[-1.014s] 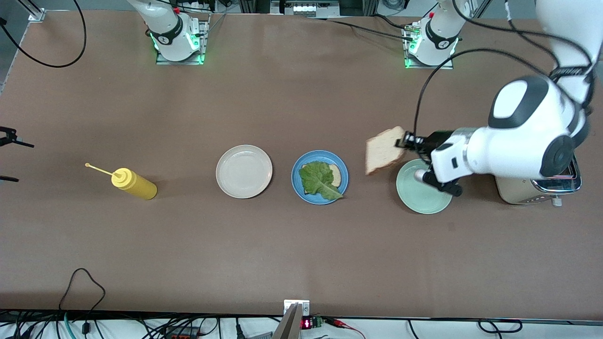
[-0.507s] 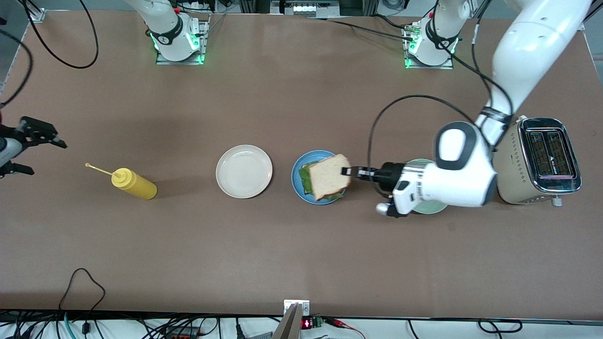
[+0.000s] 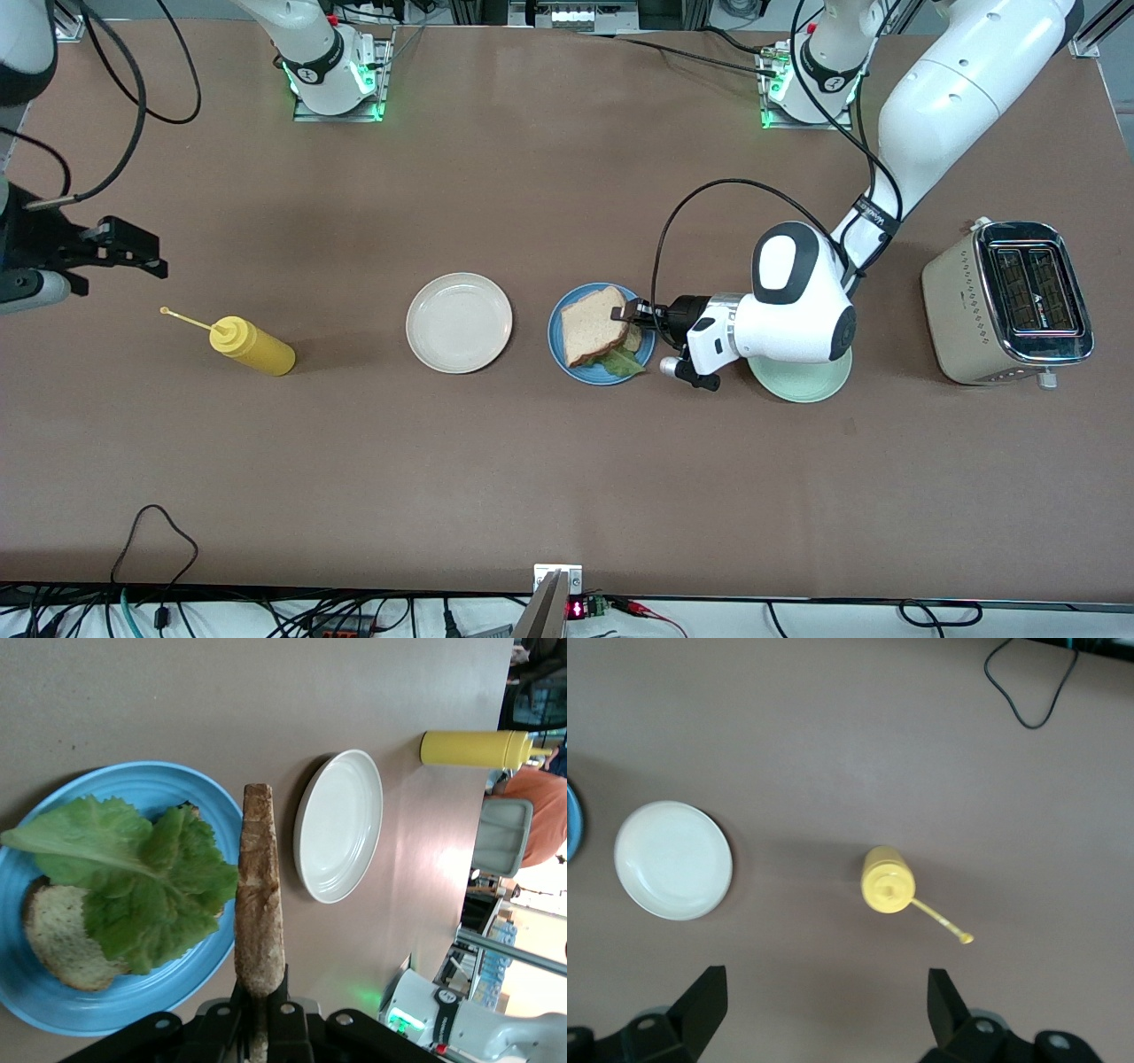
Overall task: Make sandwich in blue plate with both arms
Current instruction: 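Lower the toast onto the lettuce on the blue plate with the left gripper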
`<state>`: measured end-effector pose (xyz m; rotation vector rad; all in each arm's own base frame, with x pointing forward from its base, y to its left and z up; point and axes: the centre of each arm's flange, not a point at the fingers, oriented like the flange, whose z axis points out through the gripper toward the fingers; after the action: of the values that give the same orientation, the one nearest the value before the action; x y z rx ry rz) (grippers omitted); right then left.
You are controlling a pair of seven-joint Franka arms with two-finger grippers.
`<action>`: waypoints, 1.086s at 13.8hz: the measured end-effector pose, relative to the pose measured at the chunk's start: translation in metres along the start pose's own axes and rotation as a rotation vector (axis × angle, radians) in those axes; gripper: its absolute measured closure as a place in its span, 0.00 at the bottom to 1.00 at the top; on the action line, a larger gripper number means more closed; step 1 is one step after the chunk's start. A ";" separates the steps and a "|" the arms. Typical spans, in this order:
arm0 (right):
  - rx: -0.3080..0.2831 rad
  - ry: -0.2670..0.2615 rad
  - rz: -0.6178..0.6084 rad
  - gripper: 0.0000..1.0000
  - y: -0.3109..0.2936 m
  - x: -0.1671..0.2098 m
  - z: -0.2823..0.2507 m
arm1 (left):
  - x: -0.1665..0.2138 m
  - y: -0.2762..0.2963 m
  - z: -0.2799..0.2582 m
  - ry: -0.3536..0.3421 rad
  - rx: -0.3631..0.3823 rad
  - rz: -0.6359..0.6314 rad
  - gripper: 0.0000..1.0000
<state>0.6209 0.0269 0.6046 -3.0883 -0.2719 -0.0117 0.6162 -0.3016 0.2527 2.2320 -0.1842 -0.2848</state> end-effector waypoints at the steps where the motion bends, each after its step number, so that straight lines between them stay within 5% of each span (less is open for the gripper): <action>1: 0.009 0.008 0.028 0.00 -0.005 -0.005 -0.004 | 0.000 -0.006 0.003 -0.006 -0.005 0.012 0.91; 10: 0.010 0.087 0.063 0.00 -0.006 -0.047 -0.005 | -0.001 -0.045 0.025 -0.038 -0.031 0.078 0.88; 14: -0.004 0.064 0.124 0.00 -0.008 -0.049 -0.003 | 0.005 -0.058 0.006 -0.009 -0.032 0.067 0.50; 15: -0.061 0.042 0.113 0.00 -0.008 -0.051 -0.001 | 0.006 -0.059 -0.004 -0.011 -0.036 0.070 0.32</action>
<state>0.5692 0.0256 0.6056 -3.1539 -0.0972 -0.0827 0.6248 -0.2635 0.2085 2.1840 -0.2607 -0.2598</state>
